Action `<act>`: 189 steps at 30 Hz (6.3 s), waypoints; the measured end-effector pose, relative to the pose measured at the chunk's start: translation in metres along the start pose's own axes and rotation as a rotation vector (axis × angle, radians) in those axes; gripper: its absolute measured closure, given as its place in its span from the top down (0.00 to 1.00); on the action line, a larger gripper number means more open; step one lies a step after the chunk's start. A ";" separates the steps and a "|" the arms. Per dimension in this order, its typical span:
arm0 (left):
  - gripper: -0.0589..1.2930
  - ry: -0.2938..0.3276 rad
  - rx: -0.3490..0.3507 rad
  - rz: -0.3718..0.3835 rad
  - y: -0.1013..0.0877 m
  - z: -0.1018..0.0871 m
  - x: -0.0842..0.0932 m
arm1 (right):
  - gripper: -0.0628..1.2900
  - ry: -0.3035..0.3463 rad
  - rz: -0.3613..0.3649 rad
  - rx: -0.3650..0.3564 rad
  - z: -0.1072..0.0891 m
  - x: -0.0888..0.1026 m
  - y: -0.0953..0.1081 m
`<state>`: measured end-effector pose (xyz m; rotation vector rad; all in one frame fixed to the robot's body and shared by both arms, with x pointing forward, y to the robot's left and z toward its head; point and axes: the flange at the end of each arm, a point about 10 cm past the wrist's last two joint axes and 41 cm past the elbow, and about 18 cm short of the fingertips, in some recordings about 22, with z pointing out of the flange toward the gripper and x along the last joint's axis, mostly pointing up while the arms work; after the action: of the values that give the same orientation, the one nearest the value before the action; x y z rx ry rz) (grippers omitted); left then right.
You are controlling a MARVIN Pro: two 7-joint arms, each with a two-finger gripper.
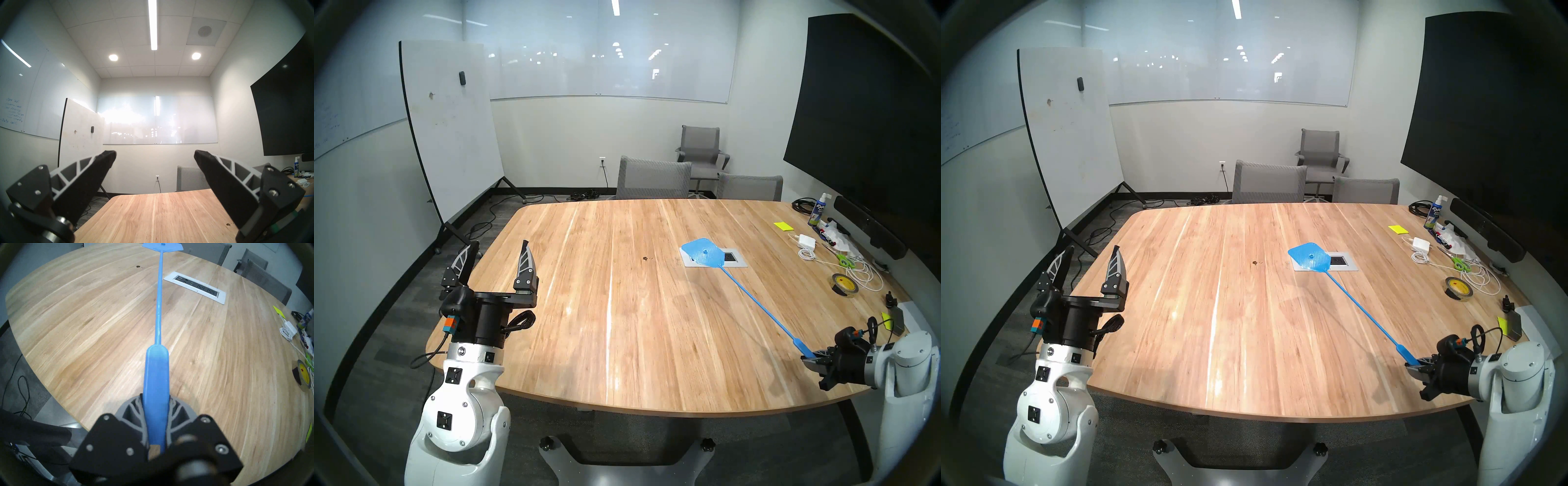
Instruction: Swat a bug on table
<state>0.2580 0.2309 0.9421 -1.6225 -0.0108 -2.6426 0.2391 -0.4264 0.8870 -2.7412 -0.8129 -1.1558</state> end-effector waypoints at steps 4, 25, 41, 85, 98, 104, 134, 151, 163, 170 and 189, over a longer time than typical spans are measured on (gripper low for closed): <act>0.97 0.000 0.000 0.000 0.000 0.000 0.000 | 0.14 0.001 -0.003 0.019 0.009 0.009 0.003; 0.97 0.000 0.000 0.000 0.000 0.000 0.000 | 0.14 -0.007 -0.053 0.100 0.032 0.046 -0.007; 0.97 0.000 0.000 0.000 0.000 0.000 0.000 | 0.14 -0.040 -0.068 0.129 0.049 0.070 -0.016; 0.97 0.000 0.000 0.000 0.000 0.000 0.000 | 0.14 -0.155 -0.132 0.132 0.075 0.137 -0.007; 0.97 0.000 0.000 0.000 0.000 0.000 0.000 | 0.14 -0.147 -0.129 0.168 0.079 0.152 -0.001; 0.97 0.000 0.000 0.000 0.000 0.000 0.000 | 0.14 -0.170 -0.099 0.183 0.097 0.147 0.001; 0.97 0.000 0.000 0.000 0.000 0.000 0.000 | 0.13 -0.353 -0.168 0.124 0.137 0.129 0.018; 0.97 0.000 0.000 0.000 0.000 0.000 0.000 | 0.13 -0.223 -0.108 0.155 0.102 0.165 0.034; 0.97 0.000 0.000 0.000 0.000 0.000 0.000 | 0.13 -0.189 -0.072 0.181 0.092 0.172 0.039; 0.97 0.000 0.000 0.000 0.000 0.000 0.000 | 0.13 -0.263 -0.034 0.207 0.116 0.147 0.038; 0.97 0.000 0.000 0.000 0.000 0.000 0.000 | 0.13 -0.399 -0.078 0.207 0.146 0.108 0.036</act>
<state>0.2579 0.2309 0.9422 -1.6223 -0.0111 -2.6427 0.4142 -0.3728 0.8611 -2.8170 -1.0187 -0.4973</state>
